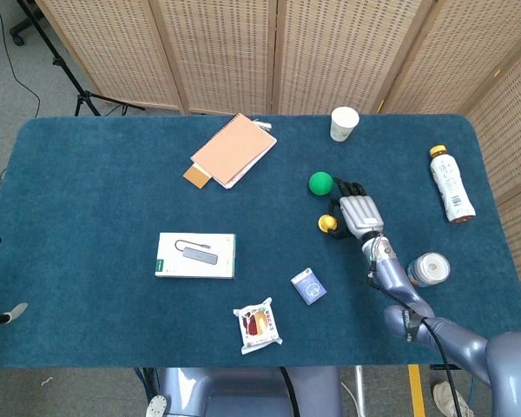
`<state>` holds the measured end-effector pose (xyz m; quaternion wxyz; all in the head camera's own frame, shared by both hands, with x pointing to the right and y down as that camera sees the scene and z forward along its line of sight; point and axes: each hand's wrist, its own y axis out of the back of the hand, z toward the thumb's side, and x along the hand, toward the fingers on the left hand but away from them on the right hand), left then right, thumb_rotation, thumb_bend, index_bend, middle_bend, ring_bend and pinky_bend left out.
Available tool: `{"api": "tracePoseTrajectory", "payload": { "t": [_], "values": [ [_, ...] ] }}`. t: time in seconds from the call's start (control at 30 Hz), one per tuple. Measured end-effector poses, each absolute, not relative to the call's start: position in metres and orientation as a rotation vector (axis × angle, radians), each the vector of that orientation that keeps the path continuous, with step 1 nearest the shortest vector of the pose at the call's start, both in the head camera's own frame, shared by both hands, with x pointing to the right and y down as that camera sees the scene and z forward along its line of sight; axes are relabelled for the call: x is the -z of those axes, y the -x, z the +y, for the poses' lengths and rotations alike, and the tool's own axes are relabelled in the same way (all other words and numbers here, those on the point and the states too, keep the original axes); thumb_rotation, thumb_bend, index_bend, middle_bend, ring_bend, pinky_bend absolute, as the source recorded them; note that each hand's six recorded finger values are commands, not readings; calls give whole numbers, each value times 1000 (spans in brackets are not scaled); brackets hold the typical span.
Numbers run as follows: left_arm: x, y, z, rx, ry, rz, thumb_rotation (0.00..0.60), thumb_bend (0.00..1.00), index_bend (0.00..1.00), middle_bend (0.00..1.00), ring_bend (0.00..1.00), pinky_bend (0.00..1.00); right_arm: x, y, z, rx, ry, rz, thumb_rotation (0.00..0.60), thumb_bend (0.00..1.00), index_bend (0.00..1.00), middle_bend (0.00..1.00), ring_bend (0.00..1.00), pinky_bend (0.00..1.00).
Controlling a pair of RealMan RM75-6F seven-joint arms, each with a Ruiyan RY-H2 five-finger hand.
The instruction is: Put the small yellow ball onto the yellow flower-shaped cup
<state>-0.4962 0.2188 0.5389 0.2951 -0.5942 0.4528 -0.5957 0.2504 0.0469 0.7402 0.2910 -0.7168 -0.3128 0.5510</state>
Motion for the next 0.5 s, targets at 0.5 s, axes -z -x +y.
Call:
{"api": "tracePoseTrajectory", "payload": {
  "t": [0.5],
  "values": [
    [-538,496,219,1580,1581,1206,600,0,0,0,0,0,-737,-247,48,-1462,1928,-829,600,307,408,0,0,0]
  ]
}}
